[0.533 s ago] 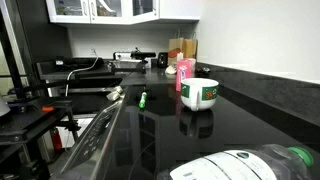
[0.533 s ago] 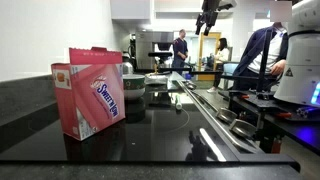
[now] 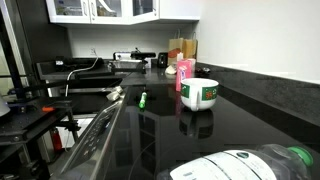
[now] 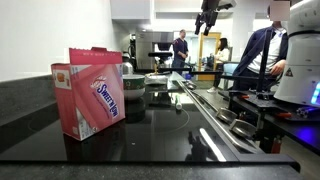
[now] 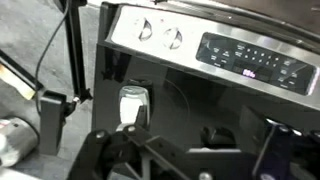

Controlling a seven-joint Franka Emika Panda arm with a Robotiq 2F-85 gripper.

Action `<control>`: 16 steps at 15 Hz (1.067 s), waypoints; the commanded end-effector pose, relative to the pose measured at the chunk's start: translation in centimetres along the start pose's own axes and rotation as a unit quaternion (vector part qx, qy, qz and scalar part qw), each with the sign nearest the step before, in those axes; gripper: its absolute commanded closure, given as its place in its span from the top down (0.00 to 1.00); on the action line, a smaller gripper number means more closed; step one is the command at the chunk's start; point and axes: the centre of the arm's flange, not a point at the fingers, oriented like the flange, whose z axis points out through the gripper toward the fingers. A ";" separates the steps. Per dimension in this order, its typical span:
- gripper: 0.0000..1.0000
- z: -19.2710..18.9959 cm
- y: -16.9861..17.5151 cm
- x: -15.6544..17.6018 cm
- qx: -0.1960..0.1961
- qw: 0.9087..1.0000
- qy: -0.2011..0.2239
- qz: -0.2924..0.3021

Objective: Put the marker in the cup

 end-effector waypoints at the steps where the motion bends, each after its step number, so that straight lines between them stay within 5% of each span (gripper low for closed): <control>1: 1.00 0.5 -1.6 3.2 0.014 0.995 -0.005 -0.098; 5: 1.00 2.3 -6.5 8.2 0.057 0.976 -0.003 -0.209; 8: 1.00 4.4 -10.9 11.4 0.079 0.952 -0.011 -0.294; 12: 1.00 7.8 -16.1 14.4 0.080 0.908 -0.031 -0.411; 16: 1.00 11.3 -19.9 17.2 0.077 0.852 -0.024 -0.518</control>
